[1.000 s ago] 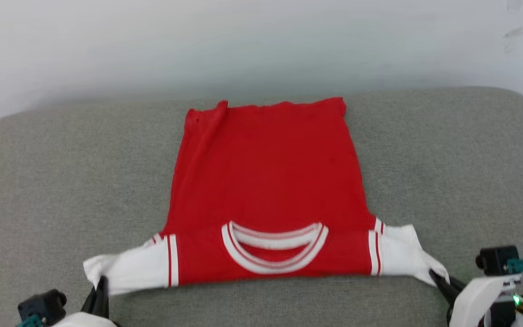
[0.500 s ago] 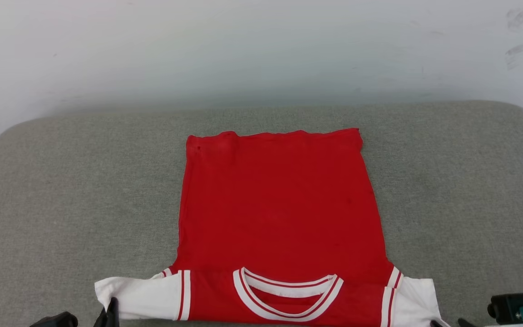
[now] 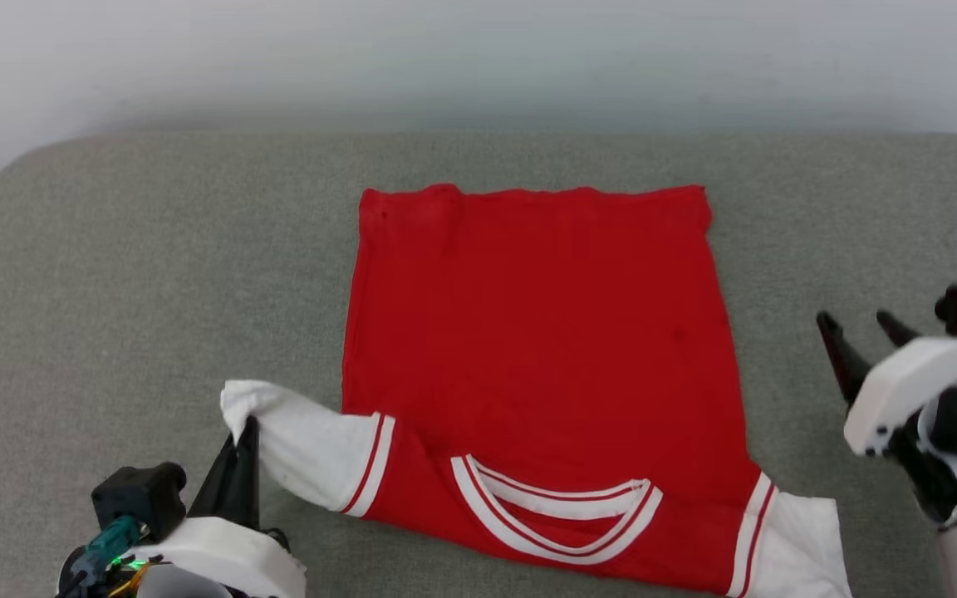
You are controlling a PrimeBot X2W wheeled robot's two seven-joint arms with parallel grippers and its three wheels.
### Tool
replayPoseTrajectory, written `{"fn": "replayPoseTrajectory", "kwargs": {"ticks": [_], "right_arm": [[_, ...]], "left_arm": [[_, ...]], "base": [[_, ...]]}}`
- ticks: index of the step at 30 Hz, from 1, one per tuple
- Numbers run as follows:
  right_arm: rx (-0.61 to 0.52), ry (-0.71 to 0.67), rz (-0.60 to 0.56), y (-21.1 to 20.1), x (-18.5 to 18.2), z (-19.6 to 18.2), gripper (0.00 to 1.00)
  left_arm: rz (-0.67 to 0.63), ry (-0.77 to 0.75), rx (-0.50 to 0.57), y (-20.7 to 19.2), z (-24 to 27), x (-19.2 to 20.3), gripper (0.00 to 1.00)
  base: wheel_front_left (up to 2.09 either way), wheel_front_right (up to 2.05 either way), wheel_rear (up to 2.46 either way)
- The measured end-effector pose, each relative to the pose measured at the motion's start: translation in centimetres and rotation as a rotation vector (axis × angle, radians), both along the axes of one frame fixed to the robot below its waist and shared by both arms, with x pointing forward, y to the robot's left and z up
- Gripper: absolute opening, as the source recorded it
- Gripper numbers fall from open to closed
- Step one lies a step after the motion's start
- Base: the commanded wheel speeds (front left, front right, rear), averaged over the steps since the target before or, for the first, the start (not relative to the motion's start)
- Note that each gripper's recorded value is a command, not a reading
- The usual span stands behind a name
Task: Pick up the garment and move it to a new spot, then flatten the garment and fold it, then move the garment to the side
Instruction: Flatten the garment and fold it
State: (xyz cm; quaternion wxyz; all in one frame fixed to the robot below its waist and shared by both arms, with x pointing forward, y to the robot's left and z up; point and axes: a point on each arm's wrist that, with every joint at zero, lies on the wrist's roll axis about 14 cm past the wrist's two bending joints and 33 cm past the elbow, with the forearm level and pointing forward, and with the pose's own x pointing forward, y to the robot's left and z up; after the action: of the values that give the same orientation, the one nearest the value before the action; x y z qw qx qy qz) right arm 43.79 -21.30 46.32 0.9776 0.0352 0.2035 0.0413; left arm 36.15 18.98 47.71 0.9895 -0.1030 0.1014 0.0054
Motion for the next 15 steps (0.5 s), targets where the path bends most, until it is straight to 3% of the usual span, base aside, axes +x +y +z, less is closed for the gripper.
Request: {"fn": "replayPoseTrajectory", "kwargs": {"ticks": [4, 15], "right_arm": [[0.026, 0.022, 0.018, 1.2, 5.0, -0.1, 1.00], [-0.011, 0.280, 0.129, 4.2, 14.8, -4.5, 1.00]], "left_arm": [[-0.017, -0.005, 0.001, -0.6, -0.6, 1.8, 0.00], [-0.034, -0.021, 0.020, -1.1, -2.4, 5.8, 0.00]], "base": [[0.00, 0.00, 0.00], [0.00, 0.00, 0.00]]}}
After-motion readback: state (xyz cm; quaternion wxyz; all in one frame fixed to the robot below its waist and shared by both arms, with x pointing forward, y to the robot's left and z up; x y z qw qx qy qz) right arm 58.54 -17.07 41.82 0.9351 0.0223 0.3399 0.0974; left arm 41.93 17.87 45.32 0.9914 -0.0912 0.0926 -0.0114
